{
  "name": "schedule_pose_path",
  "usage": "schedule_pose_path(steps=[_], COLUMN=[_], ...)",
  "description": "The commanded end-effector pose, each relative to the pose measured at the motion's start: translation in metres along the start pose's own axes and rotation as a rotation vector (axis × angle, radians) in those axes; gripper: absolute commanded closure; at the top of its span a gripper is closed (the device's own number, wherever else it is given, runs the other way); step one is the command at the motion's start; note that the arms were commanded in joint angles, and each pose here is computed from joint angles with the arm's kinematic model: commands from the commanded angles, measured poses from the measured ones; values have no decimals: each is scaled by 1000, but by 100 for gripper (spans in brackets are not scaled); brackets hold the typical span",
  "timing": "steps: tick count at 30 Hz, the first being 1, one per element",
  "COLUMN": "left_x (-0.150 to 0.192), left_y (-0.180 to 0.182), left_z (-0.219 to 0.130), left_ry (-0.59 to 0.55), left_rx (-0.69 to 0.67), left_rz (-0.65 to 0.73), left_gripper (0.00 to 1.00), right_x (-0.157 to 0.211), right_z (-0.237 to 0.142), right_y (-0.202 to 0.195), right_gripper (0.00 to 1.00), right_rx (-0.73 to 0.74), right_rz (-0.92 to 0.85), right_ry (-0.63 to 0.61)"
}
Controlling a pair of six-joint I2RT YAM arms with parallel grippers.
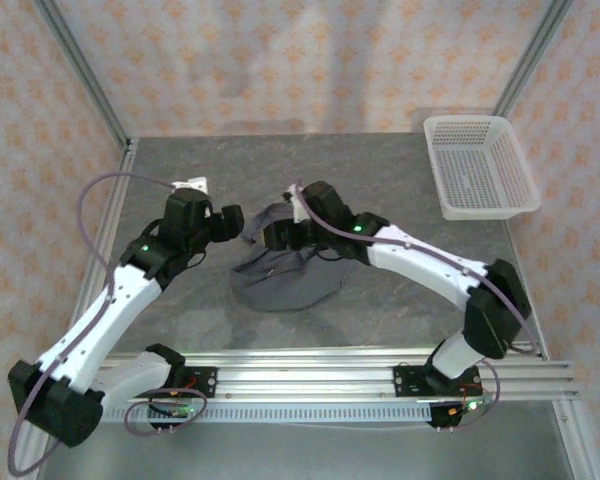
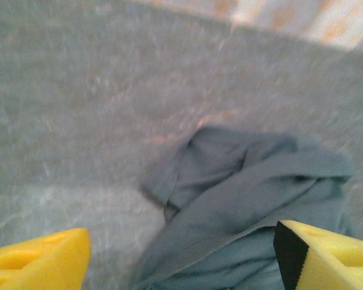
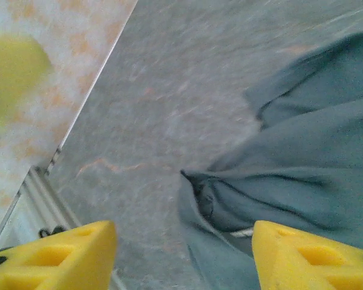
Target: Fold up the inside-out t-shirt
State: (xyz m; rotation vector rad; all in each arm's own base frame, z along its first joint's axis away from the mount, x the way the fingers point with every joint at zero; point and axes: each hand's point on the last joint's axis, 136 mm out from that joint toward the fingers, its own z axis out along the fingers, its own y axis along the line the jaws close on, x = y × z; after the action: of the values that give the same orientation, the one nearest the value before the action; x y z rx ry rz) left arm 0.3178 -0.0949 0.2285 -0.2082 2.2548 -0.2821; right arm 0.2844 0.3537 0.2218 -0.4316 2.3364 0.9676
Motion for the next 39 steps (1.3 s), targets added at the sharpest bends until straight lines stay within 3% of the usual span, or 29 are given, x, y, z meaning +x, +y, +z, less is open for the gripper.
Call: schedule_pose_path(steps=[1, 4, 7, 10, 16, 18, 21, 22, 28, 32, 35, 37, 38, 39], left_x=[39, 56, 67, 81, 118, 125, 110, 97, 32, 22, 22, 21, 20, 19], left_y=[-11, -61, -100, -128, -140, -145, -159, -164, -170, -169, -170, -174, -174, -171], left_z=[19, 33, 51, 79, 130, 139, 132, 125, 77, 65, 59, 52, 50, 49], left_ry=[204, 307, 359, 414, 520, 546, 514, 489, 367, 376, 380, 384, 382, 378], left_rx=[68, 284, 284, 261, 236, 247, 296, 317, 424, 464, 484, 522, 526, 517], left_rz=[53, 119, 196, 191, 180, 164, 118, 100, 3, -8, 9, 16, 18, 22], left_gripper=[20, 20, 18, 15, 17, 31, 90, 100, 100, 100, 100, 100, 100, 100], right_x=[-60, -46, -20, -2, 22, 23, 23, 25, 42, 39, 34, 26, 23, 21], right_z=[-65, -84, -83, -61, -41, -43, -48, -51, -38, -12, 10, 19, 23, 25], right_y=[-48, -137, -188, -200, -199, -196, -187, -184, -149, -121, -129, -133, -132, -129], right_gripper=[34, 35, 36, 37, 38, 38, 38, 38, 34, 26, 24, 30, 41, 59], right_rx=[156, 451, 586, 565, 514, 502, 461, 450, 274, 147, 159, 174, 154, 133], right_rz=[126, 331, 450, 492, 531, 518, 464, 437, 279, 214, 203, 166, 142, 126], right_ry=[-320, -332, -258, -184, -76, -77, -80, -87, -111, -127, -128, -143, -157, -168])
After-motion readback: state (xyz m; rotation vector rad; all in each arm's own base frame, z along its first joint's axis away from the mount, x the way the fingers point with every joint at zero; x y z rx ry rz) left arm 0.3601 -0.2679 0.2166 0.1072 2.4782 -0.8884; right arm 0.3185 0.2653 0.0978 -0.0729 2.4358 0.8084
